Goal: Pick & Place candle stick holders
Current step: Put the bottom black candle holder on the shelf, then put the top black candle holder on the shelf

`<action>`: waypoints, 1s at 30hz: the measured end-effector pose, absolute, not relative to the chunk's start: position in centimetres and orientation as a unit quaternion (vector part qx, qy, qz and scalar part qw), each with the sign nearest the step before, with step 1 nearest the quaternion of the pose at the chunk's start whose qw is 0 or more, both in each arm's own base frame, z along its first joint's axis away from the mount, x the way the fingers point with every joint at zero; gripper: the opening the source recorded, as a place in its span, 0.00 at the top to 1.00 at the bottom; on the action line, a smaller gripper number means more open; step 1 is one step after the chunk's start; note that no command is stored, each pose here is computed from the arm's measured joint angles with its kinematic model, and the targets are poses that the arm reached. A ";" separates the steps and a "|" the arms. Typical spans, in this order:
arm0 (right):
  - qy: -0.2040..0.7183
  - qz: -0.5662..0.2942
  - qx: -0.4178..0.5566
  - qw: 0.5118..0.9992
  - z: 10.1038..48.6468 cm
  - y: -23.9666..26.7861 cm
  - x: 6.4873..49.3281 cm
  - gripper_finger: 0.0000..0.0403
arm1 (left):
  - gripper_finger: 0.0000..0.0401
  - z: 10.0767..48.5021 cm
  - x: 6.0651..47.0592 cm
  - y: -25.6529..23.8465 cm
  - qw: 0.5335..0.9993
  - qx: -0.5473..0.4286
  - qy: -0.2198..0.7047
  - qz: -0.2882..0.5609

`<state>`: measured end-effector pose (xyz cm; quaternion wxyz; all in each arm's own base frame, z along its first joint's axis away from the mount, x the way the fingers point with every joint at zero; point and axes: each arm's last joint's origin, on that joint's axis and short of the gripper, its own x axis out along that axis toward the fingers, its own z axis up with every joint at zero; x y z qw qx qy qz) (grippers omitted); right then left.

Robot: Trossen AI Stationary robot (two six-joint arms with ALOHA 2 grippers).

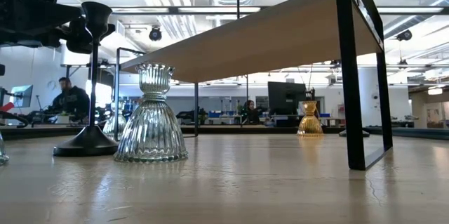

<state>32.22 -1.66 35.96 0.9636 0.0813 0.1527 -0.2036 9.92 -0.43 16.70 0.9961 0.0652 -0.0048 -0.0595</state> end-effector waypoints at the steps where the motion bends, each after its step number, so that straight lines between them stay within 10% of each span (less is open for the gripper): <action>1: 0.153 -0.204 0.081 0.964 36.0 -1.7 32.2 0.97 | 0.04 16.7 9.9 -0.4 0.996 0.065 -0.005 -0.060; 15: 0.152 -0.192 0.100 0.964 35.9 -1.6 32.3 0.91 | 0.04 16.7 9.9 -0.4 0.996 0.065 -0.005 -0.059; 30: 0.156 -0.190 0.081 0.966 36.1 -1.5 32.0 0.63 | 0.04 16.7 9.9 -0.4 0.996 0.065 -0.005 -0.060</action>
